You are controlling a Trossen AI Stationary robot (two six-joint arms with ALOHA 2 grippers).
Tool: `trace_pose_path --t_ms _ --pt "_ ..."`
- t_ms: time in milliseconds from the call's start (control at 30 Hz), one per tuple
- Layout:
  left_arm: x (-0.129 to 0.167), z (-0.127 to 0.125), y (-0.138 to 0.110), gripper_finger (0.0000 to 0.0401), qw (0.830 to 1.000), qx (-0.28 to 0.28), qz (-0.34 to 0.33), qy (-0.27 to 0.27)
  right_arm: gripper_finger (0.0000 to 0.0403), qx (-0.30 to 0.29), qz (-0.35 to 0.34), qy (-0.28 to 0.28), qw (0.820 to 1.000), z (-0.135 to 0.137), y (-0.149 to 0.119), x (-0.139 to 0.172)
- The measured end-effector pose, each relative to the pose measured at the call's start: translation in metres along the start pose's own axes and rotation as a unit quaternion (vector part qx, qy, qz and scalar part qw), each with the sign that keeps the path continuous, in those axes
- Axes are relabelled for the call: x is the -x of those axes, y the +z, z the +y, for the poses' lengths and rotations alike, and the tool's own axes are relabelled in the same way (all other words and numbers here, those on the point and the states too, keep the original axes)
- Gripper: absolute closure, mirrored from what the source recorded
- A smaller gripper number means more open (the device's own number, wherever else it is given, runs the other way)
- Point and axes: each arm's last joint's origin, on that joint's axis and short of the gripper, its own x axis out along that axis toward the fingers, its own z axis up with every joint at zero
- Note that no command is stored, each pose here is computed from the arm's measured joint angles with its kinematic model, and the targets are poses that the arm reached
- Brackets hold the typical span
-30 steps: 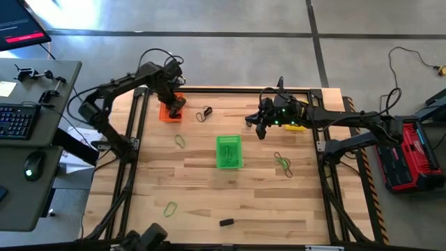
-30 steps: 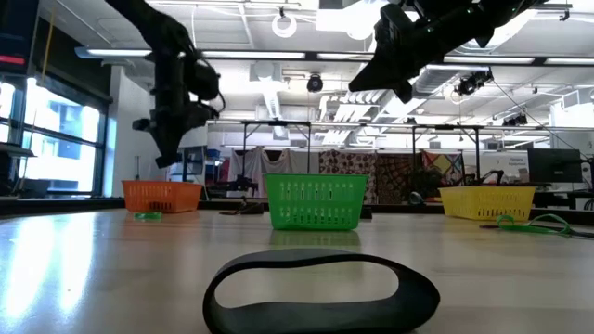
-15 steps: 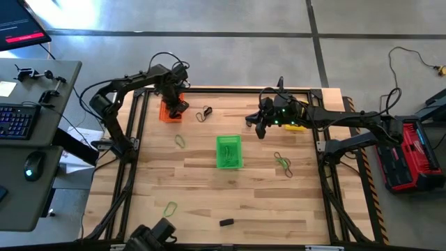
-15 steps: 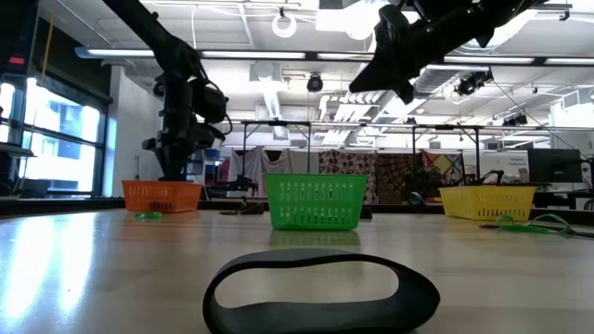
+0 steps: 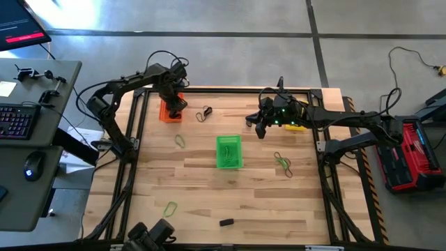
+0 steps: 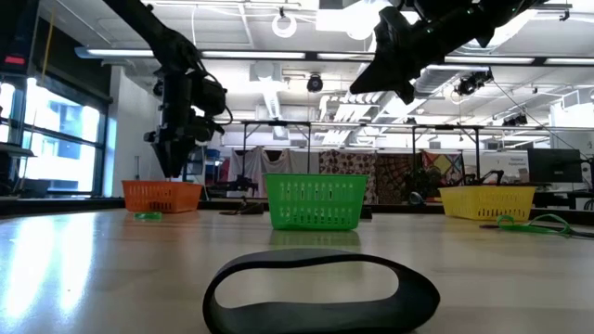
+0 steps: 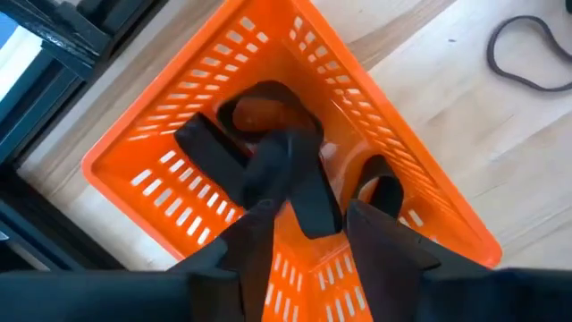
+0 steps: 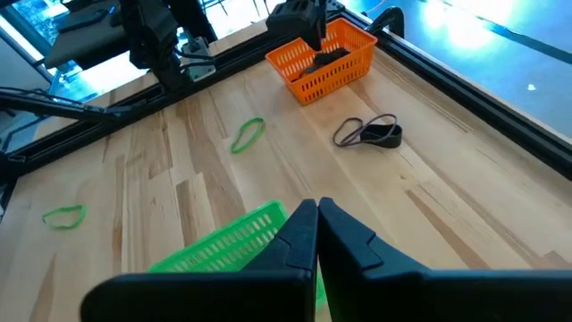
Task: Sort rubber bands into baskets
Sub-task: Put the green rubber band into the green bin
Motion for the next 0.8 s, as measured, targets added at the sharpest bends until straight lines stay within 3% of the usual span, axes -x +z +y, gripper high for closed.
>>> trace_pose_path --t_ms 200,367,600,800 --pt "0.011 -0.011 -0.002 0.0264 0.999 -0.015 -0.027 -0.008 0.0402 -0.001 0.030 -0.006 1.000 0.001 -0.005 0.004" --pt "0.039 -0.037 -0.006 0.0299 0.987 -0.019 -0.159 -0.022 0.0380 -0.017 0.063 -0.016 0.998 0.009 -0.012 0.023" --pt "0.085 -0.080 -0.029 0.0333 0.937 -0.029 -0.338 -0.081 0.0311 -0.068 0.155 -0.026 0.985 0.031 -0.036 0.045" --pt "0.119 -0.112 -0.052 0.0341 0.886 -0.081 -0.436 -0.135 0.0267 -0.119 0.296 -0.072 0.945 0.047 -0.070 0.056"
